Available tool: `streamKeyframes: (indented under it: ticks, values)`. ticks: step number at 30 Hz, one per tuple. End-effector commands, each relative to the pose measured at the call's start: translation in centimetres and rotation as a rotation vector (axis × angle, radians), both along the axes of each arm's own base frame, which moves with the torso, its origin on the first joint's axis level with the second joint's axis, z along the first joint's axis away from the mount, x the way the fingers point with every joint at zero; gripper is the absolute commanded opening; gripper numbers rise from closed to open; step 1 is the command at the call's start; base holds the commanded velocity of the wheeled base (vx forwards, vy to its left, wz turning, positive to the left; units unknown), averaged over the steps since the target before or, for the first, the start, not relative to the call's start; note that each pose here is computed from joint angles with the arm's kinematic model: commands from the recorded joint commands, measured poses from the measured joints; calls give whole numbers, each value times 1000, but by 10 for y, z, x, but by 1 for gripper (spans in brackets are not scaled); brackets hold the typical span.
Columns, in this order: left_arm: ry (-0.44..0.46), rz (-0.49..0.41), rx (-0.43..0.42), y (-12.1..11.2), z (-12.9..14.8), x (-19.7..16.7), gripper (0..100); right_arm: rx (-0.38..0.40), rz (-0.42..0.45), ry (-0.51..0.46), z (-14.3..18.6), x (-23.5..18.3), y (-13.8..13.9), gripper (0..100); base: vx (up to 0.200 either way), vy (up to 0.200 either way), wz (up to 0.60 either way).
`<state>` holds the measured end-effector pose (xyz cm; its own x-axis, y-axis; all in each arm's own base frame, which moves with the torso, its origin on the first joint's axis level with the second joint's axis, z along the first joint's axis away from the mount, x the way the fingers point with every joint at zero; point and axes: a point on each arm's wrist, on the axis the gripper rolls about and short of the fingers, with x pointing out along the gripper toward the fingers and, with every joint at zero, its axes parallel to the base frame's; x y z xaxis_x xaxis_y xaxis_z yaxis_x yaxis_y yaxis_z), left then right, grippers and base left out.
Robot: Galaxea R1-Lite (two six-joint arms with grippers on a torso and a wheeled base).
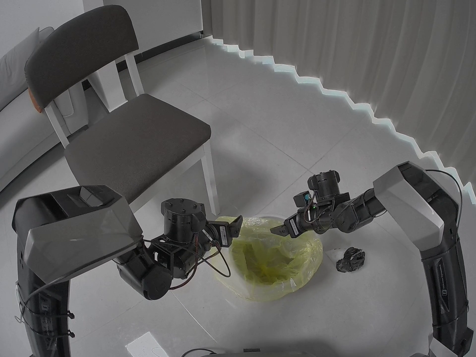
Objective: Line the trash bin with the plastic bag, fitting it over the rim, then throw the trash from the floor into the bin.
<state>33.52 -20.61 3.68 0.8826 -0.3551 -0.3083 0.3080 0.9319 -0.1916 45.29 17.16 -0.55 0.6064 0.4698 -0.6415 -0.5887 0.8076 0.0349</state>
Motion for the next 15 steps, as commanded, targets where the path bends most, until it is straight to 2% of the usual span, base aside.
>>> streamKeyframes:
  ticks: [1, 9, 14, 15]
  values:
    - [-1, -2, 0, 0, 1, -1, 100, -8, 7, 8, -11, 2, 3, 0, 0, 0, 0]
    - [6, -1, 1, 1, -1, -2, 100, -9, -2, -1, -9, 5, 1, 0, 0, 0, 0]
    - [3, 1, -1, 1, 1, -2, 100, 6, -22, -42, 6, 13, -6, 0, 0, 0, 0]
    - [3, 1, -1, 1, 1, -3, 100, 14, -29, -67, 17, 15, -8, 0, 0, 0, 0]
